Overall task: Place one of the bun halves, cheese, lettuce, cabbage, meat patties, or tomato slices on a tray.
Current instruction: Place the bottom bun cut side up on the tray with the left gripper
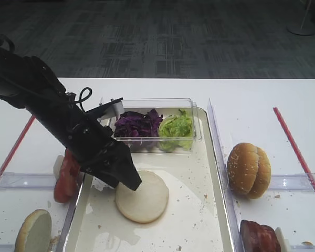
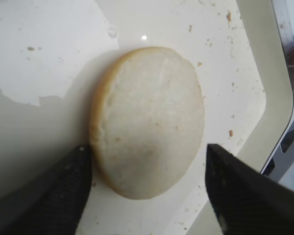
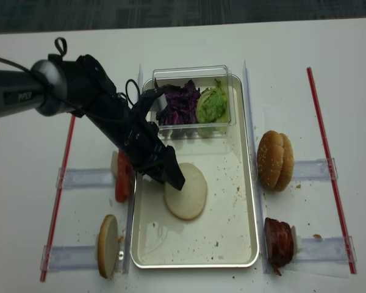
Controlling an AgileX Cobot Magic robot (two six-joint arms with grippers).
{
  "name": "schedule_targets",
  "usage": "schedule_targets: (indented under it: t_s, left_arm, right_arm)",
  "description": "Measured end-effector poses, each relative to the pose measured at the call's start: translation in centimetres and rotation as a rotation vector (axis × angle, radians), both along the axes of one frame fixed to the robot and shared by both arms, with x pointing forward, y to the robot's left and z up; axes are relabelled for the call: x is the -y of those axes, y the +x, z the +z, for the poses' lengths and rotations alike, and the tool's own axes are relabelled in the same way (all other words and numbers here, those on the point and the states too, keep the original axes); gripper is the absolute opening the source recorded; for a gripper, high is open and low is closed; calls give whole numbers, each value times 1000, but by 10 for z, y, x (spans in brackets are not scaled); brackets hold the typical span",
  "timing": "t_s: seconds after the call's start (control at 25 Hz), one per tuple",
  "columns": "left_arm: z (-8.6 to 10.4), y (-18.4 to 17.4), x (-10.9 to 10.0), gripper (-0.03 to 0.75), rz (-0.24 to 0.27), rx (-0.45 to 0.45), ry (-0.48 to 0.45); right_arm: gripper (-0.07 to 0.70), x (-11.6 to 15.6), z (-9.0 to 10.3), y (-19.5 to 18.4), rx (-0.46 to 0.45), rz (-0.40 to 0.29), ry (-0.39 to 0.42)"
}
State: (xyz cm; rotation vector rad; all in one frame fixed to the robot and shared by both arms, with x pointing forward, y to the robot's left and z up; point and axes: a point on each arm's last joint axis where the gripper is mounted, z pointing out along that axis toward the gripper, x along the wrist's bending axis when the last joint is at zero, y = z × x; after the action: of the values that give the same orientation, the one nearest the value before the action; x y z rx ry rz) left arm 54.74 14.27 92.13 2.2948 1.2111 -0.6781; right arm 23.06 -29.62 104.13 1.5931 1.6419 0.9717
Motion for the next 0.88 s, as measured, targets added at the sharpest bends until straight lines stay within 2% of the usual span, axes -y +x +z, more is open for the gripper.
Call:
schedule_targets:
  t_s: [0.16,0.4,0.56,0.8,0.88]
  left_arm:
    - [0,0,0,501,-2,2,-2]
    - [3,1,1,510,-14,-5,-12]
    - [14,5,4,512,-35,-7,-35]
    - [26,10,7,512,-43,-29,-53]
    - [29,12,8,513,-32,-33,-46]
  right_arm:
    - [445,0,0,0,0,0,0]
    - [445,0,0,0,0,-1,2]
    - [445,0,0,0,0,-1,2]
    - [445,0,0,0,0,-1,2]
    - [445,0,0,0,0,-1,2]
